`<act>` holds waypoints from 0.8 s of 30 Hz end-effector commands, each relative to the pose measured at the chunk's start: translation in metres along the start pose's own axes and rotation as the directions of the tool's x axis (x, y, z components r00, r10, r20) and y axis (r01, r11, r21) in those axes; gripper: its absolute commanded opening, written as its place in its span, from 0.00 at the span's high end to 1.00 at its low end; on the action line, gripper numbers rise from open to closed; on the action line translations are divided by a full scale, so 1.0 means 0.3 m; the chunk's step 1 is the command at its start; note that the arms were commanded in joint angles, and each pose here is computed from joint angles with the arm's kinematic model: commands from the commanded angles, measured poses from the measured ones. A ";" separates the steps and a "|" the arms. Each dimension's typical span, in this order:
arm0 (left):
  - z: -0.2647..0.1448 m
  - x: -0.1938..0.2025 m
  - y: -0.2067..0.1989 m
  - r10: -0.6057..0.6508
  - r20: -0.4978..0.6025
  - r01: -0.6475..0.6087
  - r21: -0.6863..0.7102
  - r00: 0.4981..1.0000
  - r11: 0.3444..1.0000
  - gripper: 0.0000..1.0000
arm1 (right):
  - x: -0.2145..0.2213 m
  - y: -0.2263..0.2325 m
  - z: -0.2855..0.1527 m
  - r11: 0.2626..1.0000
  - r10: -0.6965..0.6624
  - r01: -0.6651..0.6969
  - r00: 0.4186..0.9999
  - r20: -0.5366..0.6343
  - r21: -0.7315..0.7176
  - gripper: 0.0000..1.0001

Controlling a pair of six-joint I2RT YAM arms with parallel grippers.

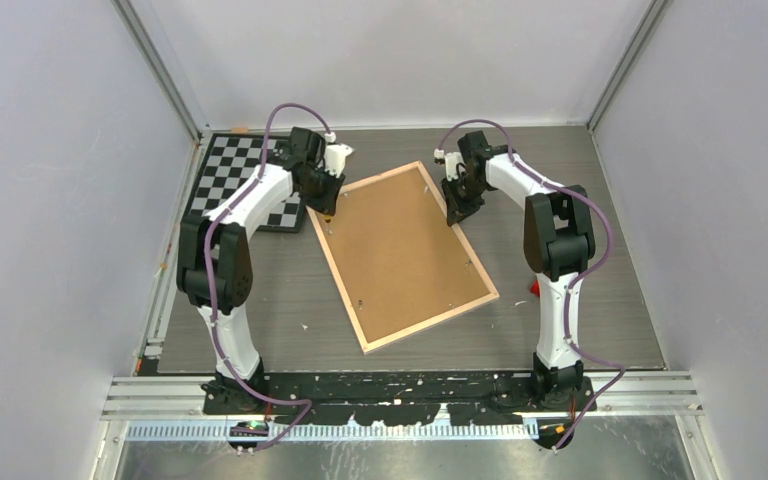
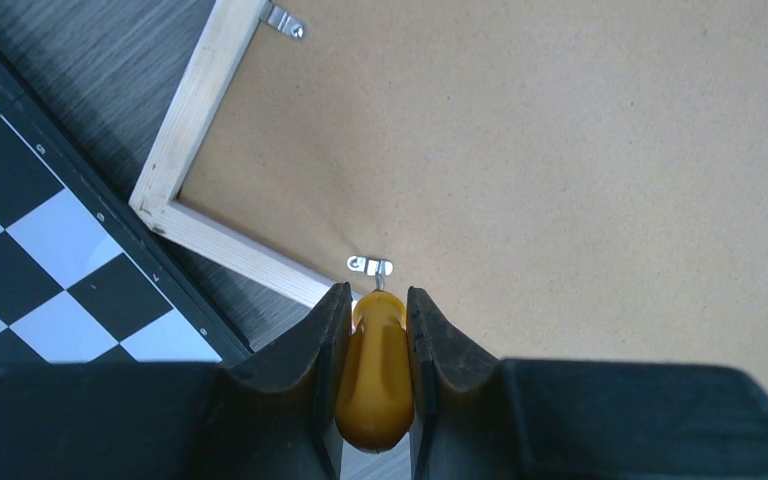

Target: Take the photo out of the frame

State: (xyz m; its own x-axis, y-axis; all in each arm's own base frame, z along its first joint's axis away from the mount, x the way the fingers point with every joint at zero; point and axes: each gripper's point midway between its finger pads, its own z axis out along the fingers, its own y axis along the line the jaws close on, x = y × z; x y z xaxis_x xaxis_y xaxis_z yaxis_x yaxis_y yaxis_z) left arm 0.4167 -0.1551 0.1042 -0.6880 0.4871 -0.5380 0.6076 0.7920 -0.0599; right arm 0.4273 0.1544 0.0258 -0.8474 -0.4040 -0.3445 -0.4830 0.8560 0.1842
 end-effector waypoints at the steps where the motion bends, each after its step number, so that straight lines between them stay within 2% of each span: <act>1: 0.009 -0.065 0.000 0.001 0.101 0.000 -0.010 0.995 1.000 1.00 | 0.091 -0.033 0.072 1.000 0.017 -0.015 0.996 -0.084 0.023 1.00; 24: -0.061 -0.209 0.051 -0.054 0.289 0.067 -0.036 0.956 0.997 1.00 | 0.091 -0.034 0.075 1.000 0.006 -0.004 0.996 -0.086 0.025 0.99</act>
State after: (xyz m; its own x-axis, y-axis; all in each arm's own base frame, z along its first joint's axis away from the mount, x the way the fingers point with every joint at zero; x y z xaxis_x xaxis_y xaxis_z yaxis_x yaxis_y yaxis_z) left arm 0.4495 -0.1625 0.1103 -0.6557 0.3669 -0.6598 0.5402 0.8386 -0.0706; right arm 0.4272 0.1546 0.0259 -0.8543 -0.3912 -0.3422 -0.4704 0.8620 0.1890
